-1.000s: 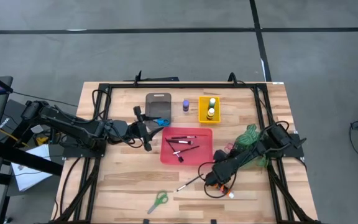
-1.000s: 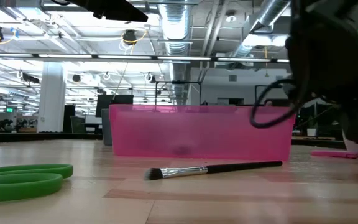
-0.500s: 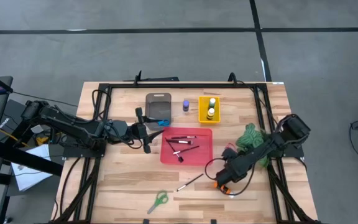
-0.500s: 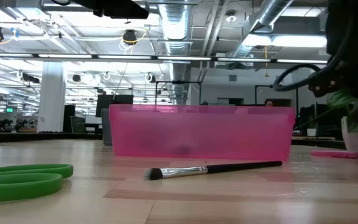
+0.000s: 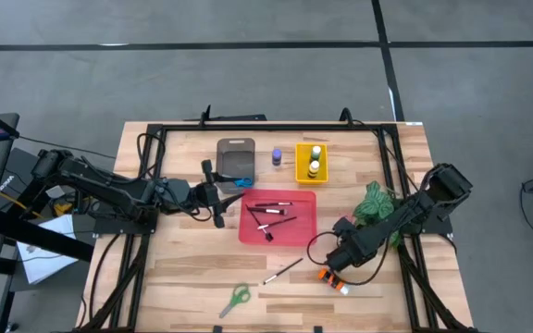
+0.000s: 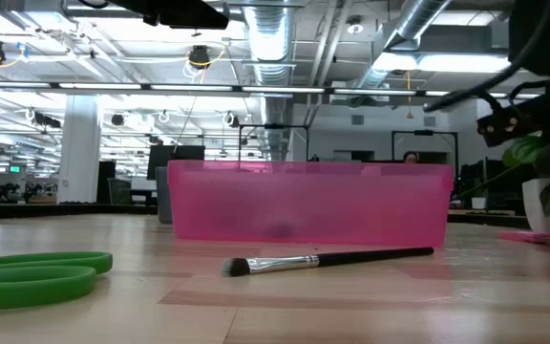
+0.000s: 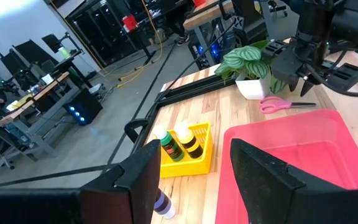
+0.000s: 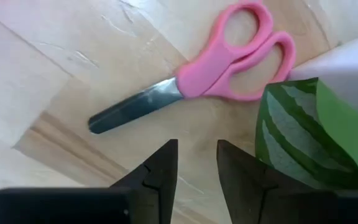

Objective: Pick & Place Paint Supplies
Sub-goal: Put the pink scissors into the black bin

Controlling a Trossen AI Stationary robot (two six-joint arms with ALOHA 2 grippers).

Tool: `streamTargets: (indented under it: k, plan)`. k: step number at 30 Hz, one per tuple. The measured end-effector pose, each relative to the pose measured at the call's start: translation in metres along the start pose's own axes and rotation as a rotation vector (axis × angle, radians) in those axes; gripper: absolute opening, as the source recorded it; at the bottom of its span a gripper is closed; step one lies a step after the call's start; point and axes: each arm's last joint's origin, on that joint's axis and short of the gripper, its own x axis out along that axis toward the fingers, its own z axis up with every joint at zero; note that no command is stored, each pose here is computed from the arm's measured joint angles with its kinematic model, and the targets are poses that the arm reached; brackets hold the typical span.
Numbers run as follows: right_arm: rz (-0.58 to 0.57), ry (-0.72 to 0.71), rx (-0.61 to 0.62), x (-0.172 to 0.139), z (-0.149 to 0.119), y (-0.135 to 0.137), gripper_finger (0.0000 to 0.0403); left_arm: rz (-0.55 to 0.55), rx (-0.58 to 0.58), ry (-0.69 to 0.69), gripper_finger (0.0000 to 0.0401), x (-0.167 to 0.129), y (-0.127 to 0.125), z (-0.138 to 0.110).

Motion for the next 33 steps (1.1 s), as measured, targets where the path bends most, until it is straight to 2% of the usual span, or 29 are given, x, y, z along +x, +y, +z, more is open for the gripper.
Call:
streamTargets:
  k: [10,33]
  plan:
    - [0.122,-0.102,0.031,-0.011,0.005,0.003,0.0107,0.0,0.0,0.0,0.0187,0.0,0.0,0.0]
    - [0.131,-0.114,0.04,-0.007,0.015,0.005,0.0107,-0.009,0.0,-0.003,0.0187,0.0,0.0,0.0]
